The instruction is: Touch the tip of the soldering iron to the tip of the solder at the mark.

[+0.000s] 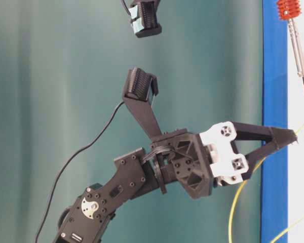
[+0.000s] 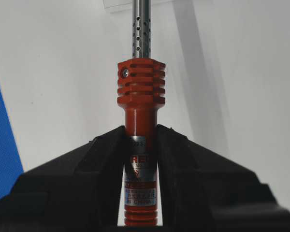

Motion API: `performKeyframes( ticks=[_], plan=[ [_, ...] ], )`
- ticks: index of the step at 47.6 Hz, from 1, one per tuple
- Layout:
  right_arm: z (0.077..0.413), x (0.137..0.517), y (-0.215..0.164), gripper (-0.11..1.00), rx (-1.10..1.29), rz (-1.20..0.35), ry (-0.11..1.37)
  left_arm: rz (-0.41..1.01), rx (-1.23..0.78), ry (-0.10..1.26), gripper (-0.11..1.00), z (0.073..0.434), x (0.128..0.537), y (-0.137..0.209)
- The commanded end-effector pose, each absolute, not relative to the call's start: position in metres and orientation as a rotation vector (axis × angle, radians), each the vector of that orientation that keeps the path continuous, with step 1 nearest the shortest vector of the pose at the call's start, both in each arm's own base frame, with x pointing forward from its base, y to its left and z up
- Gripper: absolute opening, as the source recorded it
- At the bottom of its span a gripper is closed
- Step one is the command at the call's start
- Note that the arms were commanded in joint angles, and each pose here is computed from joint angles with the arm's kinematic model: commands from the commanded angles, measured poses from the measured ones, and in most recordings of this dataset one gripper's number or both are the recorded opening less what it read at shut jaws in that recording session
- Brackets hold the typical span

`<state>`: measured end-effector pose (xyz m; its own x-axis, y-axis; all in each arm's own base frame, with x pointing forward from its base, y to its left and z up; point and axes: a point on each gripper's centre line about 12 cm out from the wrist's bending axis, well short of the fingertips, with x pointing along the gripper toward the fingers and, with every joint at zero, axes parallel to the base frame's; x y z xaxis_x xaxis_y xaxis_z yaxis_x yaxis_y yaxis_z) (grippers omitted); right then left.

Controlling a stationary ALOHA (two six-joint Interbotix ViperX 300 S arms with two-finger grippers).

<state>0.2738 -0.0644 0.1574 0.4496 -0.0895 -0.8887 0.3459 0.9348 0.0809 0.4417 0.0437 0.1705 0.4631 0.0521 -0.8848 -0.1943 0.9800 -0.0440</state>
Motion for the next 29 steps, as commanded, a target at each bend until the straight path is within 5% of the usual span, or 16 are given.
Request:
performKeyframes(
  ticks=[1,29],
  plan=[
    [0.1678,0.2808,-0.0657,0.06,0.260,-0.270,1.038,0.151,-0.143,1.043,0.03,0.1843,0.4438,0.0440],
    [0.1669,0.2815,-0.0650,0.06,0.257,-0.267,1.041,0.164,-0.148,1.039,0.03,0.1856,0.4443,0.0510]
  ],
)
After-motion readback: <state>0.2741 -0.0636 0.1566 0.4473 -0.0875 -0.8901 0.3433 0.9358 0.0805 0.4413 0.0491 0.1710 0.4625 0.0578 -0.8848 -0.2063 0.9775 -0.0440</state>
